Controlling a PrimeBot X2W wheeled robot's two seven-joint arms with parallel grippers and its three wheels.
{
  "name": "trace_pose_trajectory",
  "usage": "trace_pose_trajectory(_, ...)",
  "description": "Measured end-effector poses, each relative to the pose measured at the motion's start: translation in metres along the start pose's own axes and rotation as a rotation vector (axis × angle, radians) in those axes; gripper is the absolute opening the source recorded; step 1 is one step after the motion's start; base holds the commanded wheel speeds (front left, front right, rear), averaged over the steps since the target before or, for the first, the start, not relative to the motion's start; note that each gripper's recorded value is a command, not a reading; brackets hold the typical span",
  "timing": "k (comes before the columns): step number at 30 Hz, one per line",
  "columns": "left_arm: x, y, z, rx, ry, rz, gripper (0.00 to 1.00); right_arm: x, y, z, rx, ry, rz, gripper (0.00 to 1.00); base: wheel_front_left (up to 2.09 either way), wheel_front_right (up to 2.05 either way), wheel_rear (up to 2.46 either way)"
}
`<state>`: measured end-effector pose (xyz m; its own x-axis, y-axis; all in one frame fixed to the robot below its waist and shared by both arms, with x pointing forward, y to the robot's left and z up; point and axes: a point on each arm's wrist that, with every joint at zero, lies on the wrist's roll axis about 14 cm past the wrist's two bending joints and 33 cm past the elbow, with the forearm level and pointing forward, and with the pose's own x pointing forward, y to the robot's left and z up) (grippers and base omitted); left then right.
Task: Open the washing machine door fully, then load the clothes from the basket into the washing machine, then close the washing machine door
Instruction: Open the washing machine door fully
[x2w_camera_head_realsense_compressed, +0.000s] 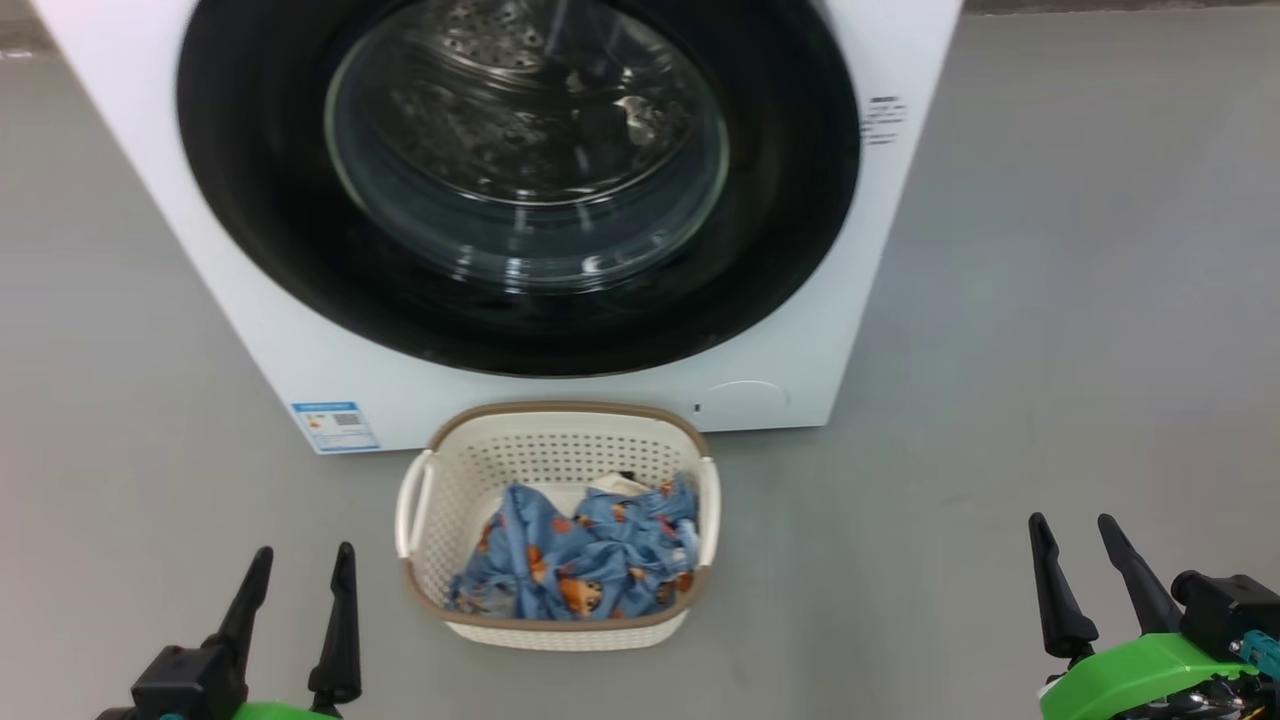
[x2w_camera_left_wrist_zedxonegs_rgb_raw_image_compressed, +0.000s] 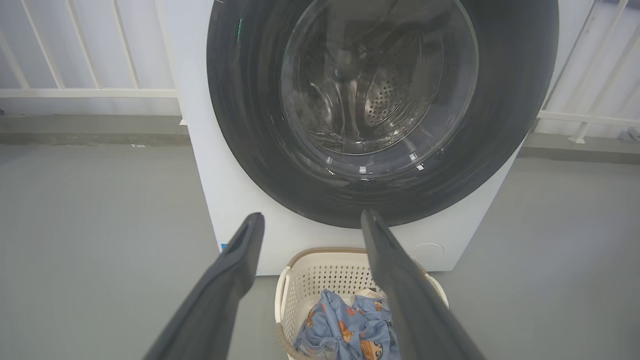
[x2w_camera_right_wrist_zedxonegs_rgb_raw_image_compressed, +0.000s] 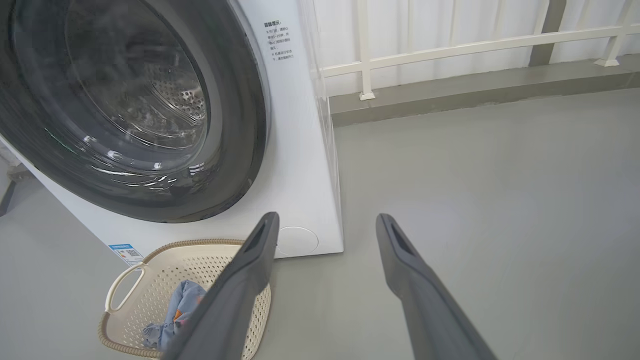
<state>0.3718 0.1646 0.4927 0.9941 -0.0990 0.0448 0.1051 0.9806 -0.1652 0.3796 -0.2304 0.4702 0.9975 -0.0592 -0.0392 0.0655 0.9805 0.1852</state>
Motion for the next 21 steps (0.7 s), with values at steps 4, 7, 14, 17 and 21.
trace_pose_trajectory(4, 0.0005, 0.0001, -0.0008, -0.003, 0.002, 0.000, 1.00, 0.0003, 0.0004, -0.0002, 0.001, 0.000, 0.000, 1.00, 1.23, 1.23, -2.46)
trace_pose_trajectory(7, 0.0011, 0.0001, -0.0021, -0.003, 0.006, 0.000, 1.00, 0.0004, 0.0001, -0.0013, 0.001, 0.003, -0.001, 1.00, 1.23, 1.23, -2.46)
trace_pose_trajectory(14, 0.0035, -0.0022, -0.0022, -0.042, 0.002, -0.002, 1.00, 0.0003, -0.0012, -0.0039, 0.003, 0.010, -0.007, 1.00, 1.22, 0.95, -2.17)
trace_pose_trajectory(17, 0.0042, -0.0037, -0.0035, -0.039, 0.006, -0.007, 1.00, 0.0002, -0.0018, -0.0045, 0.003, 0.012, -0.009, 1.00, 0.71, 0.71, -1.42)
trace_pose_trajectory(21, 0.0045, -0.0048, -0.0042, -0.040, 0.008, -0.010, 1.00, 0.0002, -0.0016, -0.0049, 0.005, 0.012, -0.009, 1.00, 0.44, 0.44, -0.87)
